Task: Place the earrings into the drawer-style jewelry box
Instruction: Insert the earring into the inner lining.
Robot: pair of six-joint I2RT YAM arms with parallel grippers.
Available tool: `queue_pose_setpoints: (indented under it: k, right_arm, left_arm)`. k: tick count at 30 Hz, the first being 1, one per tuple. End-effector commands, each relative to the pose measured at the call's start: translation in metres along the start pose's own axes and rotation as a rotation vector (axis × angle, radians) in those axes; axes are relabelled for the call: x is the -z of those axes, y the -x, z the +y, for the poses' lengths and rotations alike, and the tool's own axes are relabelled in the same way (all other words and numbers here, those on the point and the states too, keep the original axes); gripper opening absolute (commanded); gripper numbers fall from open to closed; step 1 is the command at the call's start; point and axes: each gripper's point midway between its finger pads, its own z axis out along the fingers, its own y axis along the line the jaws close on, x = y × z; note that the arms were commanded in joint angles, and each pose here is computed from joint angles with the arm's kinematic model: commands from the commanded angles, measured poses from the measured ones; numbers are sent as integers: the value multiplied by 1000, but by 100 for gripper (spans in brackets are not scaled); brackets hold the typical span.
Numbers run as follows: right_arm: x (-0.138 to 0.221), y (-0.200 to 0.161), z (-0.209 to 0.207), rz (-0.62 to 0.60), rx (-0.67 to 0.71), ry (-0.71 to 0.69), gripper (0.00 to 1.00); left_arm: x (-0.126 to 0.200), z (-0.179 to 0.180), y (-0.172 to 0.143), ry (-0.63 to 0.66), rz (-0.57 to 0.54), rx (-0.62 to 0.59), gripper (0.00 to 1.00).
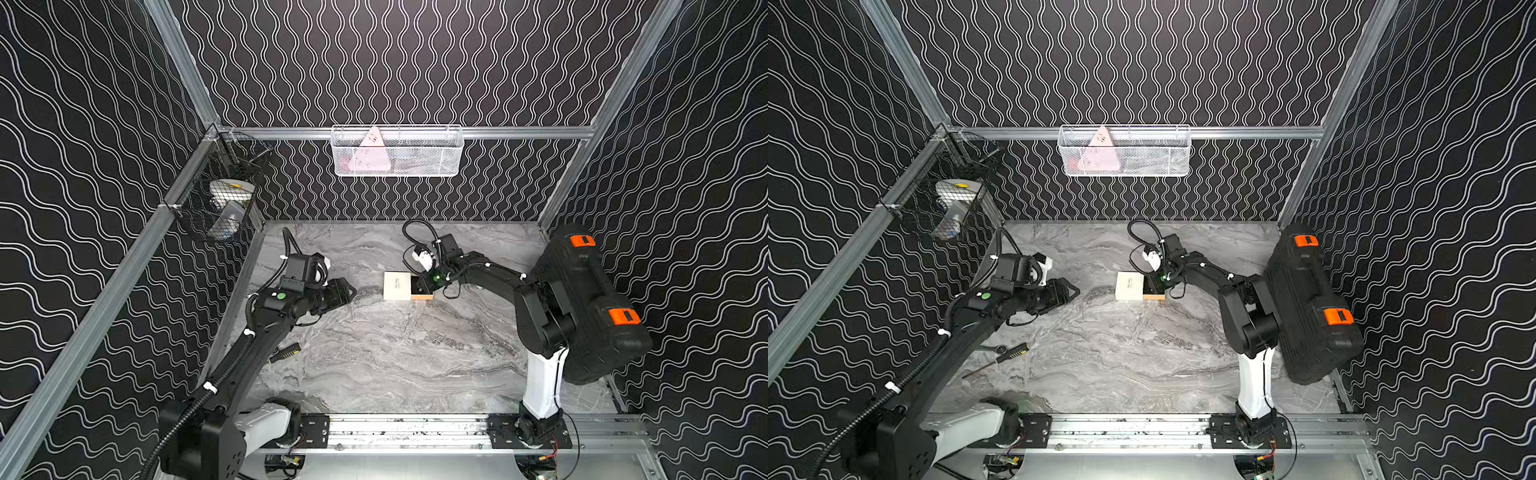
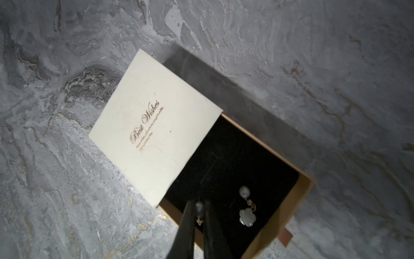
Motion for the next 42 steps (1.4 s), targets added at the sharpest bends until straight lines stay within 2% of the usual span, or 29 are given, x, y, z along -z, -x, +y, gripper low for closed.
queue_pose_setpoints:
  k: [1,10,13,16,23,31,42]
  right_arm:
    - [3,0,-1,19,7,-11,0]
    - [-8,-7,-13,69,0,-60,0]
    - [-2,-10,-34,71,-37,-110,0]
    - [3,-8,-37,53,-55,-113,0]
    - [17,4,-31,-14,-47,-72,0]
    - [16,8,-20,-23,-35,-4,0]
    - [11,6,-16,-3,-30,9,0]
  left_arm:
    - [-2,-2,10,-1,-29,-21,67]
    - [-12,3,14,21,-26,-23,67]
    - [-14,5,15,30,-25,-26,67]
    - [-17,7,16,39,-20,-26,66]
    - [-24,10,19,56,-10,-35,66]
    - [-32,13,22,71,-2,-34,66]
    - [-36,15,23,74,0,-34,66]
